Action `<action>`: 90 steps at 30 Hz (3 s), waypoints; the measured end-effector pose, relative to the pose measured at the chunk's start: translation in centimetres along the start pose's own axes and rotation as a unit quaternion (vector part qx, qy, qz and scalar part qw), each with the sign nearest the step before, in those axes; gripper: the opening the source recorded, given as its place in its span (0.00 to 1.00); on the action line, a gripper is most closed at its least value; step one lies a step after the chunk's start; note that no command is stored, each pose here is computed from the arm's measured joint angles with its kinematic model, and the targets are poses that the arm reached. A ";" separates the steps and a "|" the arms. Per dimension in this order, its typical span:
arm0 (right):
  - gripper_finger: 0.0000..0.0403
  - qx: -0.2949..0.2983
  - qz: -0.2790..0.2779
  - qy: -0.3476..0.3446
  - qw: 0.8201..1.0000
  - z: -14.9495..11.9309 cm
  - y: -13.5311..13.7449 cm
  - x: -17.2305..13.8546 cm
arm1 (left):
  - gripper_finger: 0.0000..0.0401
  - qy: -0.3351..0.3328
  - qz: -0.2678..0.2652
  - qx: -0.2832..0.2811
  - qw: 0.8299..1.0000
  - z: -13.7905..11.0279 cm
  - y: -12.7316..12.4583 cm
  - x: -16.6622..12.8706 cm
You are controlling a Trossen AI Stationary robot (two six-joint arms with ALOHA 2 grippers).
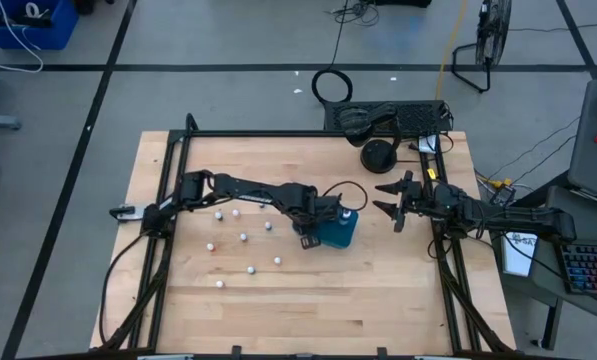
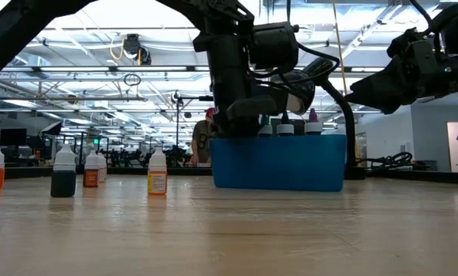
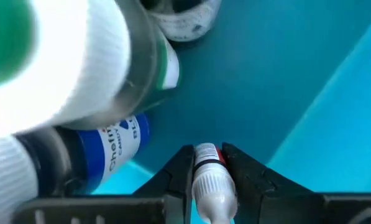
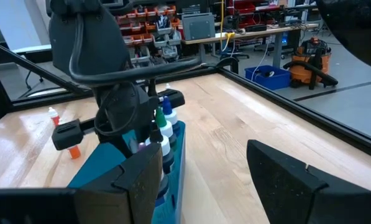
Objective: Pick & Place food coloring
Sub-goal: Put the small red food coloring bottle into the blue container, then put the small blue food coloring bottle into the blue container
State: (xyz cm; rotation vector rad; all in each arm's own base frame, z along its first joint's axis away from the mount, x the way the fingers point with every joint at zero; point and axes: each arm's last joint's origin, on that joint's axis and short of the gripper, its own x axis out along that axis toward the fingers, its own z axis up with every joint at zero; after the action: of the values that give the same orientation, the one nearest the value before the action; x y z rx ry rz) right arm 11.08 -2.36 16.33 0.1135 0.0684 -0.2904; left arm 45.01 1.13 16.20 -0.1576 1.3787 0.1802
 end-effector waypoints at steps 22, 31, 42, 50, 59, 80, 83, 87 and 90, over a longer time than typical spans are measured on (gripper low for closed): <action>0.56 0.000 0.000 0.000 1.000 0.0 0.0 0.0 | 0.39 0.000 -0.016 -0.017 1.000 0.0 -0.1 -0.1; 0.56 0.000 0.000 0.000 1.000 0.0 0.0 0.0 | 0.49 0.004 -0.023 -0.003 1.000 0.8 -0.3 -2.5; 0.56 0.000 0.000 0.000 1.000 0.0 0.0 0.0 | 0.49 0.003 0.048 0.019 0.999 1.5 0.2 -6.9; 0.56 0.000 0.000 0.000 1.000 0.0 0.0 0.0 | 0.48 0.090 0.139 -0.010 0.986 -0.4 1.0 -7.8; 0.56 0.000 0.000 0.000 1.000 0.0 0.0 0.0 | 0.55 0.054 0.149 -0.026 0.987 -0.9 0.7 -10.3; 0.56 0.001 0.001 -0.004 1.000 0.1 0.0 0.0 | 0.57 -0.068 0.216 -0.291 0.929 -14.9 6.9 -16.2; 0.56 0.001 0.001 -0.004 1.000 0.1 0.0 0.0 | 0.57 -0.057 0.181 -0.306 0.933 -16.6 8.1 -13.9; 0.56 0.001 0.000 -0.004 1.000 0.1 0.0 0.0 | 0.57 -0.070 0.118 -0.324 0.936 -18.1 9.9 -11.4; 0.56 0.000 0.000 -0.004 1.000 0.1 0.0 0.0 | 0.57 -0.063 0.098 -0.350 0.930 -19.3 11.2 -9.9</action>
State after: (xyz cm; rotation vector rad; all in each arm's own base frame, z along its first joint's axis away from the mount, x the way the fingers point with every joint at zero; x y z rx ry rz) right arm 11.09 -2.36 16.41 0.1133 0.0606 -0.2901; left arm 22.26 7.52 22.31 -0.5918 1.1495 0.8373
